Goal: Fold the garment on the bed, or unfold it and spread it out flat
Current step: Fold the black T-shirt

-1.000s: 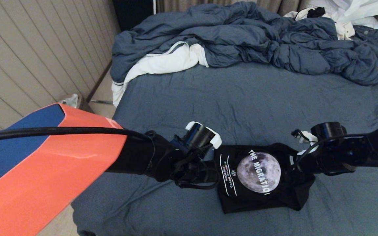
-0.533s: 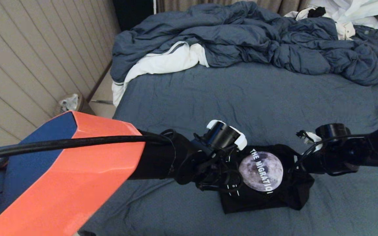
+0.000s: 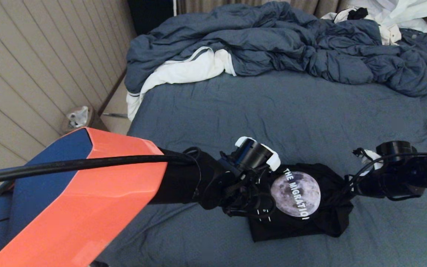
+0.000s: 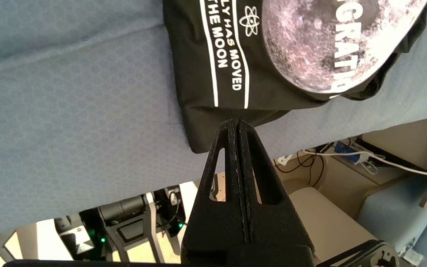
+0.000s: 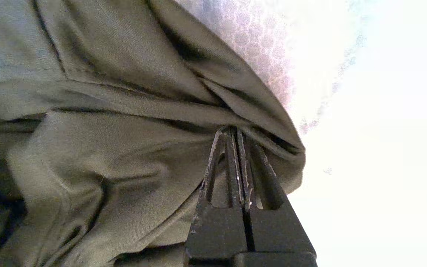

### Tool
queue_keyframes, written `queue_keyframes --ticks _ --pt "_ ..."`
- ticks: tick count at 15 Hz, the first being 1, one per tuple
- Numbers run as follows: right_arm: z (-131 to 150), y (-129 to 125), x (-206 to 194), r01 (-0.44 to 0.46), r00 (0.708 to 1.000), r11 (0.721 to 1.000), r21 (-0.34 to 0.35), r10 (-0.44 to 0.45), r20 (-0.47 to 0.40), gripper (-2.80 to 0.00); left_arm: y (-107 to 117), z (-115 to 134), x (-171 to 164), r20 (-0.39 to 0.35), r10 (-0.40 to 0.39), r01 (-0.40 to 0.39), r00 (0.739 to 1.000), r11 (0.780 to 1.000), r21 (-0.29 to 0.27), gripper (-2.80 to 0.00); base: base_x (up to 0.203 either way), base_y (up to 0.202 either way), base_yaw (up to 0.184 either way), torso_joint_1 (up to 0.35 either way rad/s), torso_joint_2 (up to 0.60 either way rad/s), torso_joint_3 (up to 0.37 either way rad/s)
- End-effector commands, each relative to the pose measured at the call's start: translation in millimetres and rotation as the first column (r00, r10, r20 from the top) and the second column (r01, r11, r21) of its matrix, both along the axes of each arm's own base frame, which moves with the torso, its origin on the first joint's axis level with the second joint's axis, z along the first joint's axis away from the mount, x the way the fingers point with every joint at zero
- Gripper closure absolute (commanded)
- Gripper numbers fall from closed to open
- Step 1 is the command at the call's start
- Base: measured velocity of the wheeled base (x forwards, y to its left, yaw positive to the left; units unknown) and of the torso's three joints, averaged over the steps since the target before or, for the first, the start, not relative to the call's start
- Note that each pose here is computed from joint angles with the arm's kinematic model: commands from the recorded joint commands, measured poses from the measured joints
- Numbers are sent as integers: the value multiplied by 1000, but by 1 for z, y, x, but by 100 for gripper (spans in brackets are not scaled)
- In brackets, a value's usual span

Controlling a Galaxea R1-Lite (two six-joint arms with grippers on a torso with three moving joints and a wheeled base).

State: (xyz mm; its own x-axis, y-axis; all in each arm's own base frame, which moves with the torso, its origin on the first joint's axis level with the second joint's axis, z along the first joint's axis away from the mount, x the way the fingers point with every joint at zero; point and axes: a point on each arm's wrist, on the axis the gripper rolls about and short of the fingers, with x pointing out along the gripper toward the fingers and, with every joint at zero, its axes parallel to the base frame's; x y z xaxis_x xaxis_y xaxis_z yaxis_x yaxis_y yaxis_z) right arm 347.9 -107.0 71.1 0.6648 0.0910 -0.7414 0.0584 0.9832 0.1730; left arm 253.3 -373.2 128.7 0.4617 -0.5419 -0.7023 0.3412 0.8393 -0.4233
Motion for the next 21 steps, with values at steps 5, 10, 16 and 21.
queue_keyframes --ticks 5,10,16,21 --pt "45 -2 -20 -29 991 998 53 22 129 0 4 8 -2 8 14 -14 1000 1000 -9 0 0 0 0 0 0 0" --pt "61 53 -24 -130 983 979 154 108 148 0 9 16 -6 7 19 -19 1000 1000 -4 0 0 0 0 0 0 0" --pt "54 94 -23 -226 971 959 170 209 113 -280 19 19 -10 -3 29 -29 1000 1000 6 0 0 0 0 0 0 0" --pt "35 106 -16 -259 966 950 176 251 67 -280 18 17 -9 -5 30 -29 1000 1000 8 0 0 0 0 0 0 0"
